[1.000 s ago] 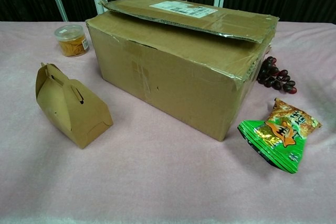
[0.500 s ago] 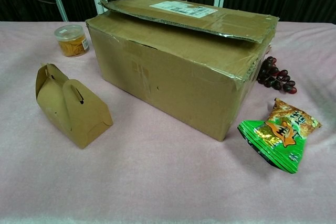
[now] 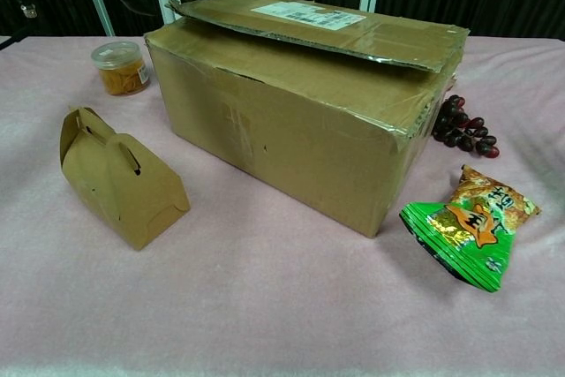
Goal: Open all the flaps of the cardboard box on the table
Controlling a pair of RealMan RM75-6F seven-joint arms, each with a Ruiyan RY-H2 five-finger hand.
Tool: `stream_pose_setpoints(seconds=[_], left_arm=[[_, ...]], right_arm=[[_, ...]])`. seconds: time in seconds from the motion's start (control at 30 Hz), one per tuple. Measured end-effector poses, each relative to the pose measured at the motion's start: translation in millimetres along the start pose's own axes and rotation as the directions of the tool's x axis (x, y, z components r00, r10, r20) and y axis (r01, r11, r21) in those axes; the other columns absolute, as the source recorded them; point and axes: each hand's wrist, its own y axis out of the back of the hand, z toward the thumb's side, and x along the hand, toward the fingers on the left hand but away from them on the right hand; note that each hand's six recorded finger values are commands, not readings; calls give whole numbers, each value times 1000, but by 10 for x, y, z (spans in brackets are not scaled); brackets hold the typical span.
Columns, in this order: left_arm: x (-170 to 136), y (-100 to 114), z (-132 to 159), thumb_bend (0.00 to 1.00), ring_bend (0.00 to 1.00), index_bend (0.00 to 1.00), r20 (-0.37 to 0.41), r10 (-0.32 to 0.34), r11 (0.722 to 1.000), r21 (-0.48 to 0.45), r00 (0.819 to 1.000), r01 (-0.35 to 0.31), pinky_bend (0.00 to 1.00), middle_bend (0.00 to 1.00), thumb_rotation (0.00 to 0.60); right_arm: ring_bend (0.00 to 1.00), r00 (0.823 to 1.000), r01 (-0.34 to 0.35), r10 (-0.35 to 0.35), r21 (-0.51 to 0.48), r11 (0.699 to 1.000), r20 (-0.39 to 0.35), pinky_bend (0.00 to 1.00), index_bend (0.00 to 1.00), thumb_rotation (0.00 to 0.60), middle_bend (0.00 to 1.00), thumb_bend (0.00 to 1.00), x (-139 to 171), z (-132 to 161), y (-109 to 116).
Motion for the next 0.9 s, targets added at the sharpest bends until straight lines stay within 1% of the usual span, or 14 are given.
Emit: stream_pose_setpoints(seconds=[0.53, 0.6, 0.7, 0.77, 0.9], left_arm=[[313, -126, 317, 168, 0, 0, 28, -16, 999, 47, 999, 14, 0, 0, 600], [348, -146, 351, 182, 0, 0, 31, -17, 998, 54, 999, 15, 0, 0, 600], [394, -141, 388, 199, 0, 0, 36, -6, 998, 67, 999, 3, 0, 0, 600], [428, -107, 420, 204, 0, 0, 44, 13, 997, 77, 999, -16, 0, 0, 600], [459, -52, 486, 209, 0, 0, 62, 33, 997, 67, 998, -37, 0, 0, 600]], right_arm=[[0, 1000, -10, 11, -40, 999, 20, 211, 0, 600, 0, 325, -17, -31, 2], [0, 1000, -12, 14, -46, 999, 25, 211, 0, 600, 0, 325, -21, -40, 1], [0, 999, -17, 18, -56, 998, 30, 211, 0, 600, 0, 324, -25, -45, -4], [0, 999, -20, 22, -60, 998, 31, 211, 0, 600, 0, 325, -29, -46, -8], [0, 999, -22, 24, -66, 998, 36, 211, 0, 600, 0, 324, -35, -54, -9]])
